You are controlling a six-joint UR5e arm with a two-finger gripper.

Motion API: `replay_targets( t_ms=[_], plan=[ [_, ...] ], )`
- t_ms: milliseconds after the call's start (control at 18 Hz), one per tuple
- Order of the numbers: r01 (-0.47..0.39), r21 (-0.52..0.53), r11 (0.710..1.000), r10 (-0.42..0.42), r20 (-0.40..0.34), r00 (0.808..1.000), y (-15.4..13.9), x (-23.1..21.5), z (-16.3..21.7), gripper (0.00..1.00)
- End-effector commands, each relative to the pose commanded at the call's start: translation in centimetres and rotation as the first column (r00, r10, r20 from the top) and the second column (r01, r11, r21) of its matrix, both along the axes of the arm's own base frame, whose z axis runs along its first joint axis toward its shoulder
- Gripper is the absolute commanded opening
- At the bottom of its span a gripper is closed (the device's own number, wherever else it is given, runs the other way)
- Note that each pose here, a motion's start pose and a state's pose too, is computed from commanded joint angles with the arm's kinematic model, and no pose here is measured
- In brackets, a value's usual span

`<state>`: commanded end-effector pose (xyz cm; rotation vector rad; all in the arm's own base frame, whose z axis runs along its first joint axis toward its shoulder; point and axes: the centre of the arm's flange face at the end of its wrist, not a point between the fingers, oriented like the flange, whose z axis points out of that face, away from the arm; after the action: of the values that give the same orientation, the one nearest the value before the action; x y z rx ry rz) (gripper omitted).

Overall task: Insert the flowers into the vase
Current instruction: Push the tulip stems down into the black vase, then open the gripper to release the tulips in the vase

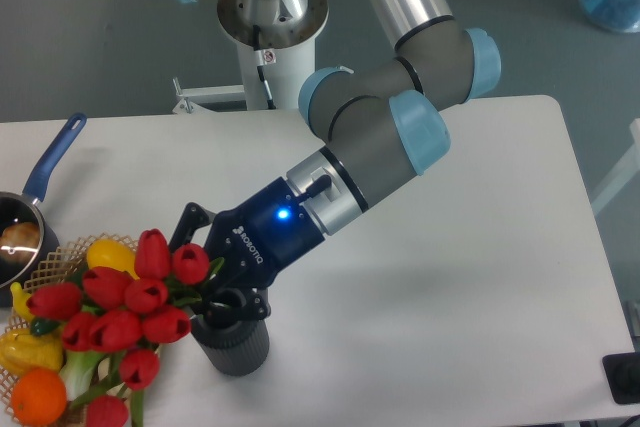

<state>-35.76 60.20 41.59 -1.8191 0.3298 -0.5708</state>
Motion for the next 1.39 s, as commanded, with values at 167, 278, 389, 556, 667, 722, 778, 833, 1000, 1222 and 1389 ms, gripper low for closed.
replay_targets(
  t_ms=[167,278,389,556,667,722,778,833,1000,1222,1389],
  plan=[
    [0.0,-0.003,1.0,0.0,-0.004,1.0,-1.1,0.1,-1.9,0.08],
    [0.003,0.0,1.0,-0.003,-0.013,1.0,-1.3,0.2,-2.3,0.08],
    [0.004,-0.002,1.0,-0.004,-0.014,1.0,-1.3,0.2,-2.6,0.08],
    [0.002,-0.013,1.0,-0.002,-0.019,1.0,-1.4,0.2,-3.4,0.1],
    [0.011,-0.002,1.0,-0.011,-0.042,0.999,-1.6,0.2,-4.5,0.11],
    [0.015,0.004,1.0,-0.015,-0.053,0.998,-1.8,0.2,-5.1,0.12],
    [0.012,0.005,1.0,-0.012,-0.057,0.998,-2.1,-0.1,-5.7,0.12],
    [0.015,0.003,1.0,-0.015,-0.056,0.998,-2.4,0.0,-6.4,0.12],
    [0.019,-0.01,1.0,-0.02,-0.073,0.997,-2.7,0.2,-8.0,0.15],
    [0.013,-0.054,0.998,-0.018,-0.094,0.995,-3.1,0.5,-9.9,0.18],
    [0.008,-0.068,0.998,-0.014,-0.088,0.996,-3.9,0.6,-10.9,0.32]
  ],
)
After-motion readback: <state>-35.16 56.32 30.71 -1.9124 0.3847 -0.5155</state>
